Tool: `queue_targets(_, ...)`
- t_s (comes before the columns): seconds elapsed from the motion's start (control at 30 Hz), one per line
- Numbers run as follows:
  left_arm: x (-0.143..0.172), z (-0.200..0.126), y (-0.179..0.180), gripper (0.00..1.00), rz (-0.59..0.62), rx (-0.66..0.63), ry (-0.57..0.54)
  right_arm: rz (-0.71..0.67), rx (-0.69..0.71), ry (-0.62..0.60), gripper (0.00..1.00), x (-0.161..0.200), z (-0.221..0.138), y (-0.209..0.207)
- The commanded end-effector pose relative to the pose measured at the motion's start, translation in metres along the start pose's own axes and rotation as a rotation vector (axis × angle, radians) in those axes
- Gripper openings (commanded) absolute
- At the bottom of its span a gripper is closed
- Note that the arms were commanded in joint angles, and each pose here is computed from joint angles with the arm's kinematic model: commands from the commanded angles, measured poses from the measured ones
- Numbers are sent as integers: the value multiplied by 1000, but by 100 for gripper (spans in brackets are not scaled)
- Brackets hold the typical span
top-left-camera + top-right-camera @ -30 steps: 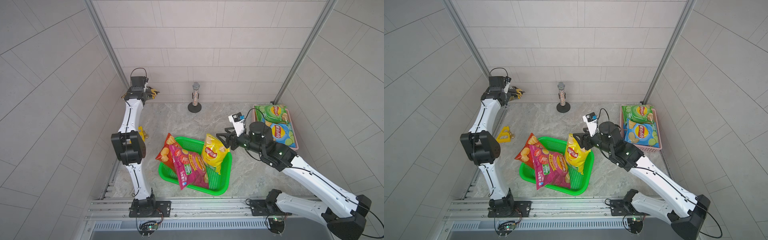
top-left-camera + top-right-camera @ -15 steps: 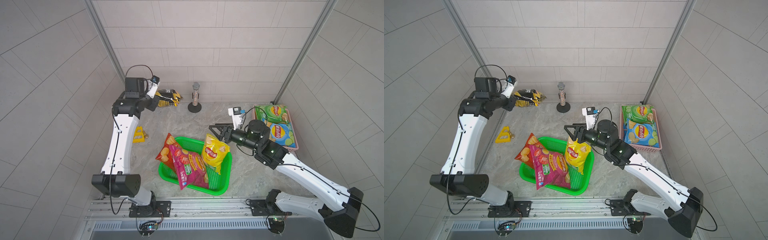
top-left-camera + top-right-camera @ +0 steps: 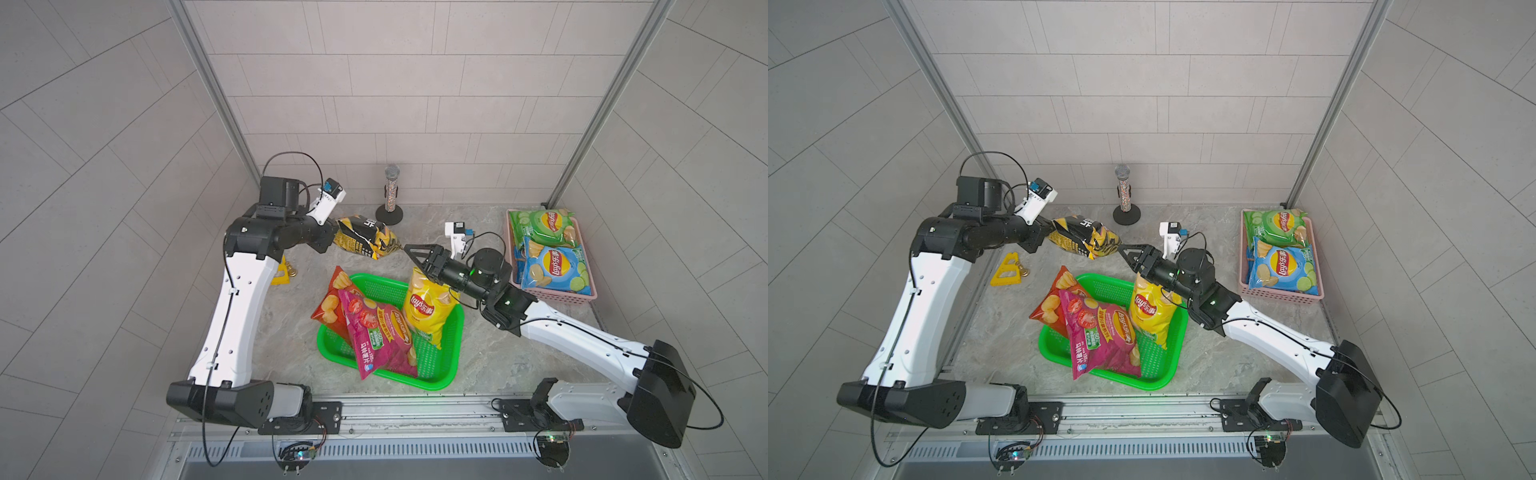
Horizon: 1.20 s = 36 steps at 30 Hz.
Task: Put the potato chips into the basket
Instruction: Pick up the potato chip from the corner of the board.
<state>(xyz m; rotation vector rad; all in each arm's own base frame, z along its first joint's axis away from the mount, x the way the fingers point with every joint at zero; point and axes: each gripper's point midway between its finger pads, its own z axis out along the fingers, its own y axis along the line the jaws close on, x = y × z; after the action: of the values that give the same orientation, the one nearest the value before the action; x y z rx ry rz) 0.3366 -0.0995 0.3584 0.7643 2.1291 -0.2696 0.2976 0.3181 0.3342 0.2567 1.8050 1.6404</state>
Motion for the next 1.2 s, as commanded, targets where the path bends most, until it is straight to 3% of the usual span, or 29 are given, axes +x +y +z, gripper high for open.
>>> queue_targets(0.0, -4, -8, -12, 0, -3, 35, -32, 143, -114, -41, 66, -5, 7, 18)
queue_targets(0.23, -4, -10, -18, 0, 26, 52, -46, 291, -179, -65, 68, -6, 20, 12)
queue_targets(0.53, -2, -10, -22, 0, 37, 61, -51, 290, -160, -116, 67, -16, 15, 8)
queue_targets(0.9, -5, -14, -32, 0, 54, 102, -74, 310, -172, -78, 63, -9, 27, 7)
queue_targets(1.17, -10, -8, -19, 0, 41, 39, -67, 309, -152, -48, 65, 4, 25, 1)
